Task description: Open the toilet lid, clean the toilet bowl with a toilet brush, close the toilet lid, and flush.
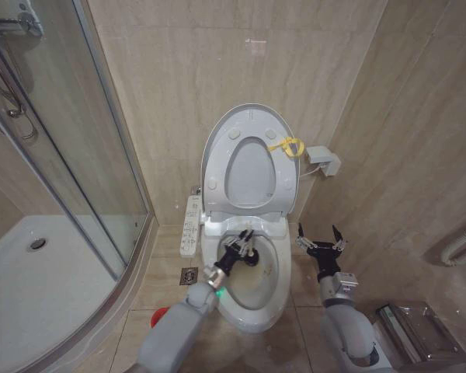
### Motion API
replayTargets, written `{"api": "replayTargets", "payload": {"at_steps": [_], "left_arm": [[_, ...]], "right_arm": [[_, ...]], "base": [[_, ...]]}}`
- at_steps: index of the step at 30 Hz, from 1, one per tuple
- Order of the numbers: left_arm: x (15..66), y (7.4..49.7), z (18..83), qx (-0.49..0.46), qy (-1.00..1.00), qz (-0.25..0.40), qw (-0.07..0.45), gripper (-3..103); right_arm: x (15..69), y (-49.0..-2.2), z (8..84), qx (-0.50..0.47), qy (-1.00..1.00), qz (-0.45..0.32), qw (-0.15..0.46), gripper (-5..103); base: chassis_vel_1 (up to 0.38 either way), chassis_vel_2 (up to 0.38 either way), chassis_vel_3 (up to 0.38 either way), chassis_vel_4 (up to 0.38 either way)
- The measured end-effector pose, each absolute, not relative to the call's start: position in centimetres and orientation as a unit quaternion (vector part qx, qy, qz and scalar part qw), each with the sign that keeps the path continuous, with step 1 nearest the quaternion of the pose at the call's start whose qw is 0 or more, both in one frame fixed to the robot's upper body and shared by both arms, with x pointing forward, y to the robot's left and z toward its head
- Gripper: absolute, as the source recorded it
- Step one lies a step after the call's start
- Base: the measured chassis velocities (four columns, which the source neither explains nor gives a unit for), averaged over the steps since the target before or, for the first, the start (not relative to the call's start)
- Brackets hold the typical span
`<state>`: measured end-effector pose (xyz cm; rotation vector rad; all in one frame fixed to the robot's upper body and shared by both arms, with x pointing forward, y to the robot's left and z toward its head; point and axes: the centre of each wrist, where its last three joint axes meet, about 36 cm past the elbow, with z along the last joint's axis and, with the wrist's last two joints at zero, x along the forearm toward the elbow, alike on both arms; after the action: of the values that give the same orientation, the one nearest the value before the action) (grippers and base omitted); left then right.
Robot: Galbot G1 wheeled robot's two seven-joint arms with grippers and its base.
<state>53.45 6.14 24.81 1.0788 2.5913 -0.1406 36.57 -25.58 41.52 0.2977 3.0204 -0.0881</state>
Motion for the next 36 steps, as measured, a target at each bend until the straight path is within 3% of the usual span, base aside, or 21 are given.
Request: {"api": "replayTargets", "payload": {"at_steps": [9, 31, 36], "left_arm": [[54.4, 2.0, 24.9, 0.400, 0.900, -0.057, 0.163, 15], [53.8, 3.1, 22.9, 0.397, 0.905, -0.046, 0.148, 15], [54.9, 2.5, 24.7, 0.394, 0.902, -0.051, 0.166, 15]], "right_arm": [[36.6, -25.6, 41.5, 0.098, 0.993, -0.029, 0.053, 100], [36.6, -25.6, 41.5, 0.098, 0.993, -0.029, 0.053, 100], [36.6, -25.6, 41.5, 0.098, 0.993, -0.029, 0.053, 100]], "base": [[0.000, 0.000, 0.000, 0.000], [0.000, 0.000, 0.000, 0.000], [0.000, 0.000, 0.000, 0.000]]}}
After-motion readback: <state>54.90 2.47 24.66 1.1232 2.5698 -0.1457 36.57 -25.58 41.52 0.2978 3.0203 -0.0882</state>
